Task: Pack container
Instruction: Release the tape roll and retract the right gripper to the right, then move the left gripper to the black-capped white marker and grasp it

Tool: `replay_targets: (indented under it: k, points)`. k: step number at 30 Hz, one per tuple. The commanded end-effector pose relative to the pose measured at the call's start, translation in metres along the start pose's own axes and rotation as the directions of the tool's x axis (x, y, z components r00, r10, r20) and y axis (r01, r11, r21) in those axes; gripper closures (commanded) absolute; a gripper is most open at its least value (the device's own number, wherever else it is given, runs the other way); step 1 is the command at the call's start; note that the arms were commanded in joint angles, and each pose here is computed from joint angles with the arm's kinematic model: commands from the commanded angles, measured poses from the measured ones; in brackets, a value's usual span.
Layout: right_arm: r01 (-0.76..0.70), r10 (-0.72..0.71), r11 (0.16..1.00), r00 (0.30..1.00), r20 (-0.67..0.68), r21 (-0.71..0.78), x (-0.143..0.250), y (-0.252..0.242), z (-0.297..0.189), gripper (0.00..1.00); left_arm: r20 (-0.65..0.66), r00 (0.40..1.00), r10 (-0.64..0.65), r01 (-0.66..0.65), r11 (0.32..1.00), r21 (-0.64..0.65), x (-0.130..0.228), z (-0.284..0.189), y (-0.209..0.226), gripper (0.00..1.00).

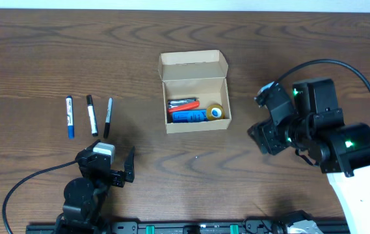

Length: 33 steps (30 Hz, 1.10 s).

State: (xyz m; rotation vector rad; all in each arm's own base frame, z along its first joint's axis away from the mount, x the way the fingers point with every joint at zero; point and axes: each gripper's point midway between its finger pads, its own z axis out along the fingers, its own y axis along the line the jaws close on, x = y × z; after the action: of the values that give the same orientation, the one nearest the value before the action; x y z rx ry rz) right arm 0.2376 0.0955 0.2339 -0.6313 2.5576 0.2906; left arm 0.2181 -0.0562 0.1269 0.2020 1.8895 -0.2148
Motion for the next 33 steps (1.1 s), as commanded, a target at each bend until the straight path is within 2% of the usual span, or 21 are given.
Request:
replay_targets:
  k: [1,7,11,14,20,25,33]
  points:
    - [0.019,-0.019,1.0,0.998,0.055,0.009,-0.001,0.002,-0.013,0.01,-0.018,1.0,-0.003,0.003,1.0,-0.02,0.009,0.003,0.004,0.05]
    - [0.001,-0.001,1.0,0.997,0.078,0.009,-0.001,0.004,-0.02,0.01,-0.012,1.0,-0.009,0.009,1.0,-0.023,0.008,0.003,0.004,0.05]
    - [0.001,-0.002,1.0,0.997,0.076,0.009,-0.001,0.004,-0.019,0.01,0.02,0.993,-0.117,0.117,0.993,0.015,-0.001,0.003,-0.002,0.05]
    - [0.001,-0.002,1.0,0.997,0.076,0.009,-0.001,0.004,-0.019,0.01,0.052,0.971,-0.234,0.233,0.972,0.026,-0.014,-0.002,-0.003,0.05]
    - [0.002,-0.002,1.0,0.997,0.077,0.008,-0.001,0.004,-0.019,0.01,0.11,0.962,-0.25,0.246,0.968,0.052,-0.053,-0.022,-0.006,0.04]
    - [0.002,-0.002,1.0,0.997,0.077,0.008,-0.001,0.004,-0.019,0.01,0.03,0.967,-0.253,0.252,0.967,0.027,-0.061,-0.032,-0.007,0.05]
    - [0.001,-0.002,1.0,0.997,0.077,0.008,-0.001,0.004,-0.019,0.01,-0.196,0.944,-0.264,0.254,0.964,-0.074,-0.07,-0.023,-0.001,0.05]
